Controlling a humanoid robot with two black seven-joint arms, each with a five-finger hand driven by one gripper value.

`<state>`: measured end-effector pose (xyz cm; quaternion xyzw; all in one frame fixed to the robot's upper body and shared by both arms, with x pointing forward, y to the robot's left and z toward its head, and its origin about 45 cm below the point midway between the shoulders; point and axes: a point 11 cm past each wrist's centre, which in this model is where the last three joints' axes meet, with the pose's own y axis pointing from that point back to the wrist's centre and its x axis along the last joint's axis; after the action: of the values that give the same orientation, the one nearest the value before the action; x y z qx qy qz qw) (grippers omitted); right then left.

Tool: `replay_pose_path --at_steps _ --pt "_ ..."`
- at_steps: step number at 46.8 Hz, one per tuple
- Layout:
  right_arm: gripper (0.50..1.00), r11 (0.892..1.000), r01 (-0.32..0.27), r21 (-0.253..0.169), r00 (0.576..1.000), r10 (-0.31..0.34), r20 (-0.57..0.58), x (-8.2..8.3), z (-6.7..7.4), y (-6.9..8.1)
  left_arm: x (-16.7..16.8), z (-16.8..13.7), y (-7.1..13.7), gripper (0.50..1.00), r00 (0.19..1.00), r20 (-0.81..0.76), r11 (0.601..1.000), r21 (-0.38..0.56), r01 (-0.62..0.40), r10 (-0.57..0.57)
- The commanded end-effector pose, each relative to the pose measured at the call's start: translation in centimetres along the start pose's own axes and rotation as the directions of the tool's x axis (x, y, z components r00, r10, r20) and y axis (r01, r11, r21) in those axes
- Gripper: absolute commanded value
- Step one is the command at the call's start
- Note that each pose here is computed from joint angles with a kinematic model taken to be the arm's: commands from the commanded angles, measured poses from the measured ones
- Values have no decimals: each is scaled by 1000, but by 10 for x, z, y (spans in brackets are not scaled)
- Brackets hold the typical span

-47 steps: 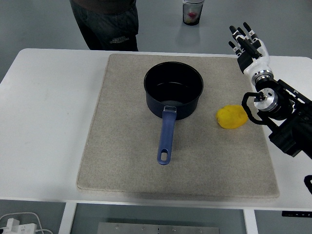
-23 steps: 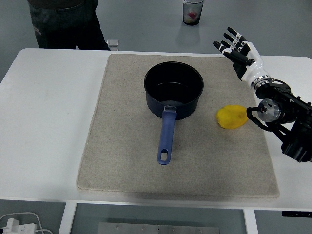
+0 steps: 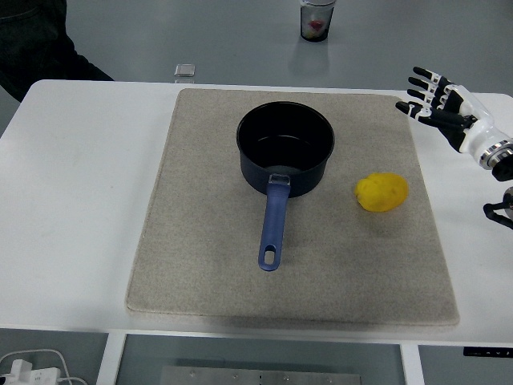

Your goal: Put the potato in the blue pot

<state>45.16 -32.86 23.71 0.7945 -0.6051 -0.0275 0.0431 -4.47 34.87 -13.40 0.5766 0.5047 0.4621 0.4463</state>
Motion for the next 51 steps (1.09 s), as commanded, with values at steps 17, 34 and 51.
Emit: replay_pose_path --at_steps 17,34,51 --pt "930 993 114 -2 988 -114 -100 0 8 52 0 0 0 996 1000 0 1000 0 0 0" --pt "928 978 209 -9 946 -204 -253 -17 21 76 0 0 0 996 1000 0 1000 0 0 0" --pt "928 971 237 16 908 -215 -360 -29 28 77 0 0 0 996 1000 0 1000 0 0 0"
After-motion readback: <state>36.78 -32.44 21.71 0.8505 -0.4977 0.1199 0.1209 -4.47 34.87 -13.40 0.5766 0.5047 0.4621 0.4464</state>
